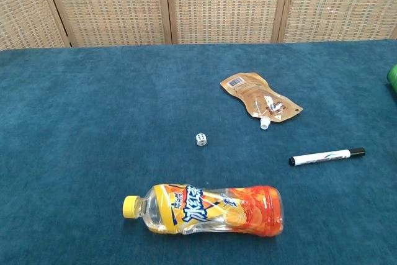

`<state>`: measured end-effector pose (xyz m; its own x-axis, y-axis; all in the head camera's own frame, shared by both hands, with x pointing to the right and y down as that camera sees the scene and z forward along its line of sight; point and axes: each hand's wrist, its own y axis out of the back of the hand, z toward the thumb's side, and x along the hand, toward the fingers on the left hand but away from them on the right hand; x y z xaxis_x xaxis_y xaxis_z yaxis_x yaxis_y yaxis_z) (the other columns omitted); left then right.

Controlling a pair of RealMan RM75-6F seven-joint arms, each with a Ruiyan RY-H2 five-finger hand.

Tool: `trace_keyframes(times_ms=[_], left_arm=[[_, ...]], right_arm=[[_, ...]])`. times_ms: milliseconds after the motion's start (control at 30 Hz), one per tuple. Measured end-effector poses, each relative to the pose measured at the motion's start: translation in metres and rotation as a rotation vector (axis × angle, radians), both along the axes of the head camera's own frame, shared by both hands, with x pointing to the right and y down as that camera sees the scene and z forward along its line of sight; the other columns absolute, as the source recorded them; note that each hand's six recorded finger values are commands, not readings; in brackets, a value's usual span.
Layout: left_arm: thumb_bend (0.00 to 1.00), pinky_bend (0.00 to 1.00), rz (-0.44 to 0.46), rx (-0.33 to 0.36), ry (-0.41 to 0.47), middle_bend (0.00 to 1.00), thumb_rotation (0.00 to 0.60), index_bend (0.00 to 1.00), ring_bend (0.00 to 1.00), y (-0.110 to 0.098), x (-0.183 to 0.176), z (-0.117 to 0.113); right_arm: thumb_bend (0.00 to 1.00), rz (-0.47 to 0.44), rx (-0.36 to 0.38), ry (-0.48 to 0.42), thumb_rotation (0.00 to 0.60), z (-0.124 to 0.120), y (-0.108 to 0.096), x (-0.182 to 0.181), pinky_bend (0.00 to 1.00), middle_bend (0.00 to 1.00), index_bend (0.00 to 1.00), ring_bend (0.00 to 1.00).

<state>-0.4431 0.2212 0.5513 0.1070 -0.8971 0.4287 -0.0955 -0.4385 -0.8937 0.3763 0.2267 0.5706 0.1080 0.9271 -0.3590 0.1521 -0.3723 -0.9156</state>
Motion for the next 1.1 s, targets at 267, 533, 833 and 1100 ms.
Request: trace_keyframes(times_ms=[267,533,833,1100], left_arm=[[0.11,0.0,-0.002,0.009,0.003,0.0,0.6,0.0,0.0,-0.001,0.0,-0.003],[0.11,0.0,0.005,0.006,0.003,0.0,0.6,0.0,0.0,0.0,0.003,-0.003],[0.11,0.0,0.011,-0.003,0.005,0.0,0.6,0.0,0.0,0.002,0.005,-0.002],[0.11,0.0,0.017,-0.011,0.007,0.0,0.6,0.0,0.0,0.004,0.007,0.0]], right_arm=[[0.04,-0.005,0.003,0.002,0.6,-0.001,0.001,-0.002,0.0,0.0,0.06,0.0],[0.04,-0.001,0.01,-0.001,0.6,-0.004,0.001,0.0,0.0,0.0,0.06,0.0],[0.04,-0.029,0.005,-0.011,0.6,-0.002,0.0,-0.01,0.0,0.0,0.09,0.0],[0.05,-0.086,0.01,-0.045,0.6,0.001,-0.019,-0.037,0.0,0.0,0.19,0.0]])
